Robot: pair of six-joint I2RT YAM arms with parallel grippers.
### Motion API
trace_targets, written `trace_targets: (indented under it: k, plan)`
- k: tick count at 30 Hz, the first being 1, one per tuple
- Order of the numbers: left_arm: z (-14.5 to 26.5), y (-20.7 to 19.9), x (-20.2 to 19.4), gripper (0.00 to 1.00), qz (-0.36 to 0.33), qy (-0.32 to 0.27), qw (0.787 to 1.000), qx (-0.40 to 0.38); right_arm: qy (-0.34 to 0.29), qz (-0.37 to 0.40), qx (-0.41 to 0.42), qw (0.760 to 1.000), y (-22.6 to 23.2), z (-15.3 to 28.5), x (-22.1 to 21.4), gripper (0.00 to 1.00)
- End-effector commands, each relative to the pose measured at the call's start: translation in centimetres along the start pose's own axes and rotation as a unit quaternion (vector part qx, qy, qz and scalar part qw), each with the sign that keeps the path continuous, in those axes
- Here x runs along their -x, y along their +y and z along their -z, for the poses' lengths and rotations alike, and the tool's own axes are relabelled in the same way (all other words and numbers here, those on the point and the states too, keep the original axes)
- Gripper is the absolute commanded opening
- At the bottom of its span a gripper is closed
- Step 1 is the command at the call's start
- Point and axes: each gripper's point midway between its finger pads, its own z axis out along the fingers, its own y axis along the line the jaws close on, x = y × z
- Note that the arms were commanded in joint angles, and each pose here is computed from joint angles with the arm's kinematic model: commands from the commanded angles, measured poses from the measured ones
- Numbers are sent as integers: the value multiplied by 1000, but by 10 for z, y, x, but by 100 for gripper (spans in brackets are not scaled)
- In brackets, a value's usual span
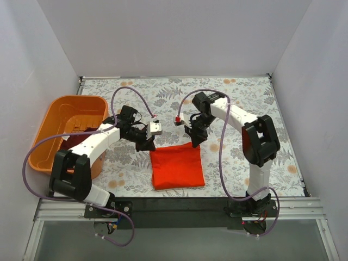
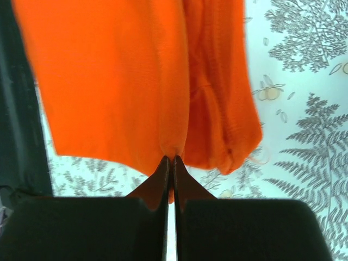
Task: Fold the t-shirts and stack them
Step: Fold the tshirt
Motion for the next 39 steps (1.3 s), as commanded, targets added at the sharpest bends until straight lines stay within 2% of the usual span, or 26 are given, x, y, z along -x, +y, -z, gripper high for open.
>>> trace_targets:
  k: [1,7,13,17,21,26,32,33,35,36,37,38,39]
  plan:
    - [-9,22,-23,0,18,12,1000,23,21,0,2,1000,-26,-12,-4,1]
    - [-24,52,-59,0,47,35,997,43,34,-21,6,999,-67,-36,-11,1]
    - [-37,68,-72,0,48,43,997,46,53,-73,35,995,-62,-59,-34,1]
    - [-42,71,-66,0,43,42,997,44,62,-102,57,991,-32,-61,-53,1]
    - [-42,76,-46,0,56,20,997,48,50,-107,42,992,-21,-45,-52,1]
    - [-39,88,-36,0,70,14,996,47,36,-106,-9,994,-56,-19,-42,1]
    - [-43,114,-37,0,87,19,993,72,40,-114,-25,992,-83,-16,-42,2]
    - [-44,124,-35,0,93,16,992,80,41,-119,-28,992,-89,-17,-44,11]
    - [-42,139,-29,4,114,6,988,105,30,-131,-61,989,-110,-3,-37,18]
    - [-40,150,-20,9,125,-2,985,119,25,-139,-74,987,-119,1,-37,43]
    - [-35,158,-13,24,132,-9,982,136,9,-151,-111,982,-136,20,-30,54]
    - [-31,161,-5,29,164,-21,976,144,0,-154,-124,980,-142,29,-26,56]
    - [-20,166,12,34,166,-40,973,157,-13,-155,-144,977,-145,44,-18,57]
